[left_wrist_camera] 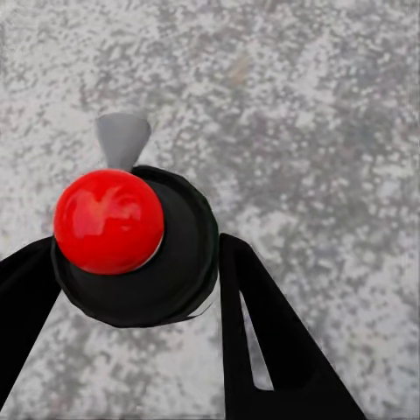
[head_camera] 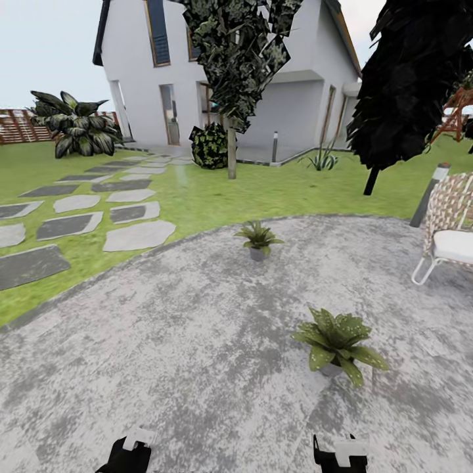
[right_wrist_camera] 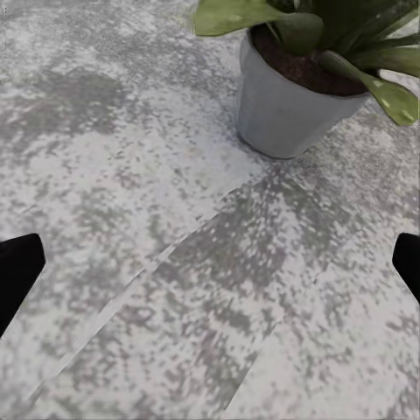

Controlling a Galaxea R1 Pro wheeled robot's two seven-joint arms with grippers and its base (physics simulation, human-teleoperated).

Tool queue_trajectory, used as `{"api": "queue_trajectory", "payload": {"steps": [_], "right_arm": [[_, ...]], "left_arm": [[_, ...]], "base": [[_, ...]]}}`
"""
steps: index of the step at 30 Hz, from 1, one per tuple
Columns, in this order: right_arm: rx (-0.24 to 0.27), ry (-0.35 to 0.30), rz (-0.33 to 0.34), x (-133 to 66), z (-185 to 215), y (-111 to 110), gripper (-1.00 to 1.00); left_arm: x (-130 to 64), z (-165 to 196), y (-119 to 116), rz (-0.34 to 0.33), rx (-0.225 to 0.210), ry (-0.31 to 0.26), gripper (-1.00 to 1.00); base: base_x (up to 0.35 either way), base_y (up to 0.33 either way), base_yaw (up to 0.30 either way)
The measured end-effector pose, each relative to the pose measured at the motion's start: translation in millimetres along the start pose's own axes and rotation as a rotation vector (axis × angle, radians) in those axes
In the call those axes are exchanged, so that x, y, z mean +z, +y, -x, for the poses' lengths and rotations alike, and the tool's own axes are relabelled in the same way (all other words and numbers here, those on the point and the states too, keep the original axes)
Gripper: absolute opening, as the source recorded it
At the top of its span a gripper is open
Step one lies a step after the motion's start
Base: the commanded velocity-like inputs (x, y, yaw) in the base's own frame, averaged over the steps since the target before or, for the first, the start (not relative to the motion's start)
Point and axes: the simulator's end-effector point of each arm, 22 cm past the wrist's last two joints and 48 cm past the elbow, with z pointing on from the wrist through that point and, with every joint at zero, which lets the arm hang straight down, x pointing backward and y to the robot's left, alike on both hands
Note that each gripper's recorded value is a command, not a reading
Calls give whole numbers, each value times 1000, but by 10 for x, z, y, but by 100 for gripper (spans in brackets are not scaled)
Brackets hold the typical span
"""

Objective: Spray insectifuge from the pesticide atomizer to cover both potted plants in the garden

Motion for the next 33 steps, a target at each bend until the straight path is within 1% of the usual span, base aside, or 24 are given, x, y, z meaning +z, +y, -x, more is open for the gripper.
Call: {"api": "queue_trajectory", "payload": {"steps": [15,20,28,33], "right_arm": [[-1,0,1,0,0,3,100],[0,0,1,-2,2,1,100],[-1,-3,1,4,14,-5,100],[-3,-5,2,7,19,-10,100]], "left_arm": [[0,-1,3,1,-3,0,-100],[-4,3,15,3,-2,-1,-100],[-4,7,14,3,-2,-3,-100],[-4,9,11,1,-2,-4,-100]], "base": [[6,0,279],[270,87,228],[312,110,20],[330,22,0]]}}
